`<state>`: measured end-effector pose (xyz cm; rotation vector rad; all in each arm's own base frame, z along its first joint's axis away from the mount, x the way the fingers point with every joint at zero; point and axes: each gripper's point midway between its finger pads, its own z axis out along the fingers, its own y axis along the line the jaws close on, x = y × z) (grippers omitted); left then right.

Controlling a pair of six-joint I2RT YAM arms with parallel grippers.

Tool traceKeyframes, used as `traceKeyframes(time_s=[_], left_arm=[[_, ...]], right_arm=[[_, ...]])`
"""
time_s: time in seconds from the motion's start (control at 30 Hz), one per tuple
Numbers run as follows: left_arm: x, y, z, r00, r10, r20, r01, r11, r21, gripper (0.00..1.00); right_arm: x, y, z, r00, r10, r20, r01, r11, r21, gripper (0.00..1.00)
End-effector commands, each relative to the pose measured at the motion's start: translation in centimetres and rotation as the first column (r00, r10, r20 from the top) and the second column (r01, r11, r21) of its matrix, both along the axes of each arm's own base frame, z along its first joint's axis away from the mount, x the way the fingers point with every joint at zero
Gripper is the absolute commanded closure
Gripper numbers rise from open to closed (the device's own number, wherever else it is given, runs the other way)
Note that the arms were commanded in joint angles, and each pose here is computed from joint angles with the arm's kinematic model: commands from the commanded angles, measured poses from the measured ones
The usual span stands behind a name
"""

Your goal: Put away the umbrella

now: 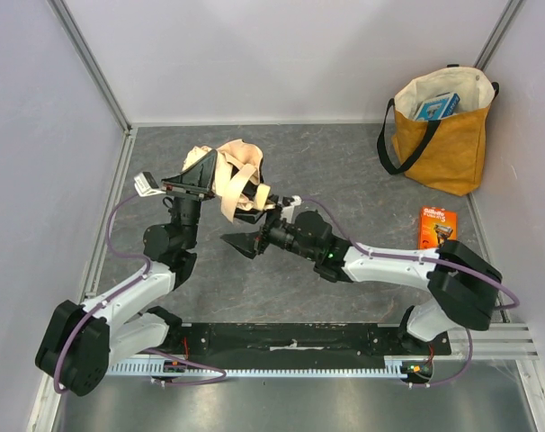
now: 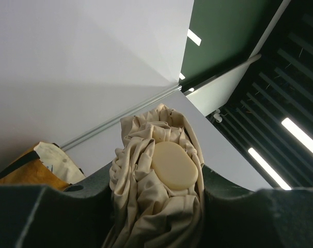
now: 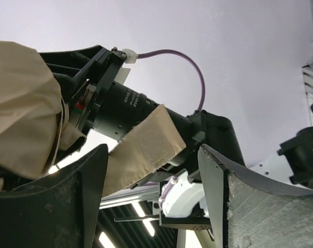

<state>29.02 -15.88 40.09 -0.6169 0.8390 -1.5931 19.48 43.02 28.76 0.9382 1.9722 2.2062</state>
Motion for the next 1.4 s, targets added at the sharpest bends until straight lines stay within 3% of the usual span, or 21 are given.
traceKeyframes(time_s=[0.0,0.17,0.3,0.47,0.57,0.7,0.97,1.13,1.37], left_arm=[[-8.2,4.8,8.9,0.918,0.056,0.392,0.038,0.973,-0.228,0.98],[-8.5,5.1,8.9,0.917,0.054,0.396,0.046,0.970,-0.238,0.98],[-8.3,4.9,8.9,0.920,0.037,0.391,0.065,0.967,-0.245,0.98],[-8.5,4.7,9.2,0.917,0.000,0.398,0.111,0.961,-0.254,0.98],[-8.8,4.6,9.4,0.914,-0.028,0.404,0.145,0.954,-0.262,0.98],[-8.5,4.4,8.9,0.920,-0.128,0.371,0.254,0.915,-0.314,0.98],[-8.4,3.5,7.4,0.913,-0.274,0.304,0.374,0.858,-0.352,0.98],[-8.1,2.0,6.5,0.898,-0.388,0.208,0.438,0.832,-0.340,0.98],[-7.6,-0.5,2.3,0.863,-0.500,-0.071,0.461,0.837,-0.295,0.98]], right_arm=[[0.7,1.4,7.0,0.951,0.128,-0.282,-0.031,0.945,0.325,0.27],[1.0,1.1,7.0,0.950,0.109,-0.293,-0.002,0.939,0.343,0.42],[1.0,0.9,7.3,0.956,0.083,-0.281,0.015,0.943,0.332,0.47],[1.1,1.2,6.4,0.963,0.060,-0.264,0.023,0.953,0.302,0.76],[1.4,1.6,6.2,0.974,0.050,-0.221,0.022,0.951,0.310,1.00],[3.1,1.7,7.6,0.996,0.025,-0.083,0.009,0.920,0.391,1.00],[5.8,3.6,7.7,0.989,-0.047,0.141,-0.004,0.940,0.342,1.00],[8.4,3.3,7.7,0.940,-0.104,0.324,0.032,0.975,0.221,1.00],[11.1,0.5,9.5,0.810,-0.210,0.547,0.122,0.974,0.193,1.00]])
